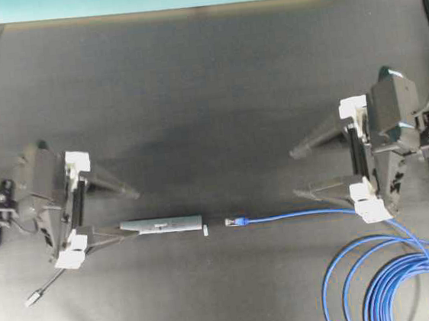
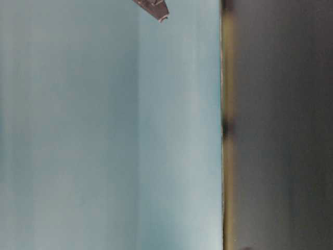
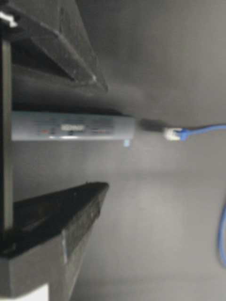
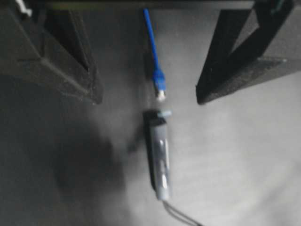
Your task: Insert the LAN cable into the hub.
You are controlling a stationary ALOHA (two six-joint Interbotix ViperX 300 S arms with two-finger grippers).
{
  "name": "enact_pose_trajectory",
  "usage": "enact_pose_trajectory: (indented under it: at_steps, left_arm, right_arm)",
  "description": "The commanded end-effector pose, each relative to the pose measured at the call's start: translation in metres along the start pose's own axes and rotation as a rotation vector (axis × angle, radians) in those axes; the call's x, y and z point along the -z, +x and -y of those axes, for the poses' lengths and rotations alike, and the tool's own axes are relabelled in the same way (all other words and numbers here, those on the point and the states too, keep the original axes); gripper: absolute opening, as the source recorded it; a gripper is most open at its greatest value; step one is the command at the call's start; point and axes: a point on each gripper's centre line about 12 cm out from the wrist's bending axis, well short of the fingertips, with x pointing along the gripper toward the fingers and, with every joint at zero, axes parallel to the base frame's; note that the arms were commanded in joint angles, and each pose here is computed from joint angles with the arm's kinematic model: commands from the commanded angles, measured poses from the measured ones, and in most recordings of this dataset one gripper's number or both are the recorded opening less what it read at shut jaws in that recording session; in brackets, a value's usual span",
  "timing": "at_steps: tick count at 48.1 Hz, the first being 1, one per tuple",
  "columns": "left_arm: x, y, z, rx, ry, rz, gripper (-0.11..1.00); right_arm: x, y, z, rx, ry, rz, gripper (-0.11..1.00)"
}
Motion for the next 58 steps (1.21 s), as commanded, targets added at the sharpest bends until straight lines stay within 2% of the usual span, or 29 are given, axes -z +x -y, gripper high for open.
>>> enact_pose_trajectory:
  at_steps: [1,12,26,40,52,58]
  left_arm:
    - [0.007,0.004,0.000,0.014,-0.007,0.050,0.70]
    - [0.032,0.022,-0.002,0.027,-0.040,0.050,0.71]
    - [0.048,0.046,-0.004,0.023,-0.040,0.008,0.71]
    - [0.065,0.049,-0.007,0.012,-0.042,-0.054,0.70]
    - [0.071,0.059,-0.008,0.008,-0.041,-0.072,0.69]
    - [0.076,0.061,-0.008,0.004,-0.030,-0.111,0.65]
  right_arm:
    - [-0.006,0.001,-0.001,0.002,0.015,0.001,0.77]
    - [-0.006,0.001,-0.001,0.003,0.017,-0.004,0.76]
    - [-0.007,0.001,-0.001,0.003,0.021,-0.004,0.76]
    - [-0.006,0.000,-0.003,-0.003,0.037,-0.002,0.76]
    - [-0.004,0.000,-0.005,-0.012,0.040,-0.014,0.76]
    - [-0.003,0.000,-0.006,-0.014,0.038,-0.015,0.76]
